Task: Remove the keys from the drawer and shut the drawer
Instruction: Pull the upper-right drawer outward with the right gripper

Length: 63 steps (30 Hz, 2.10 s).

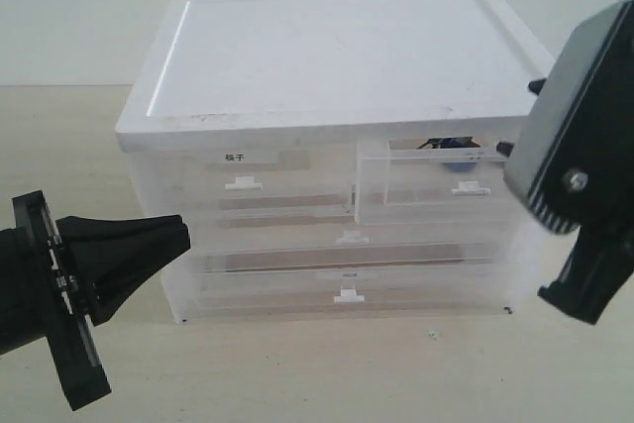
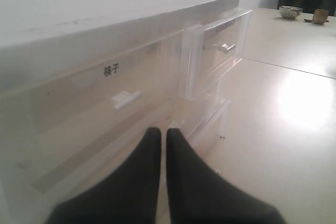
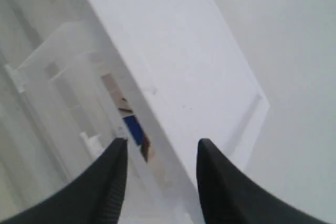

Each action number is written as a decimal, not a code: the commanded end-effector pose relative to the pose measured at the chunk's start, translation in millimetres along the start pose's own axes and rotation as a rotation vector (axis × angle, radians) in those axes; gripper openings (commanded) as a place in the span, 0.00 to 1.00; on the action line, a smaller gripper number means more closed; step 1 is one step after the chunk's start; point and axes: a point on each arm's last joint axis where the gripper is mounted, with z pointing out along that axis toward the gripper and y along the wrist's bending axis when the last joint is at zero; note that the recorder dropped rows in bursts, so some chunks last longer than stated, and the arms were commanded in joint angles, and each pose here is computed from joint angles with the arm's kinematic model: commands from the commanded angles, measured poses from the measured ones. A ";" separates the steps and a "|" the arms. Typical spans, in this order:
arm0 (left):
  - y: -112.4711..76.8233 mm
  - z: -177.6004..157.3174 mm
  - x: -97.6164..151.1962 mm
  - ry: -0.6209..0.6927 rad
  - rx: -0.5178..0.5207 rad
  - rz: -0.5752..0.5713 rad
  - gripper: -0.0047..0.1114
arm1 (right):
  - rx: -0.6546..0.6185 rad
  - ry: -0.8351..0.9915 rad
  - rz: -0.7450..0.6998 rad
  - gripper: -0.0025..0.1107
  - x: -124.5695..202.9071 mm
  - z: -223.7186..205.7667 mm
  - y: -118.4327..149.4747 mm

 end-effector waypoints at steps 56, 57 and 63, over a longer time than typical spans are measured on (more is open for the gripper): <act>-1.8 1.2 -0.9 -0.006 0.024 0.011 0.08 | -0.100 0.225 -0.386 0.02 20.1 42.6 66.6; -1.9 1.2 -0.8 -0.006 0.025 0.011 0.08 | -0.107 0.220 -0.385 0.02 19.1 41.6 68.4; -1.9 1.2 -0.8 -0.006 0.025 0.011 0.08 | -0.116 0.198 -0.413 0.02 14.9 37.8 73.2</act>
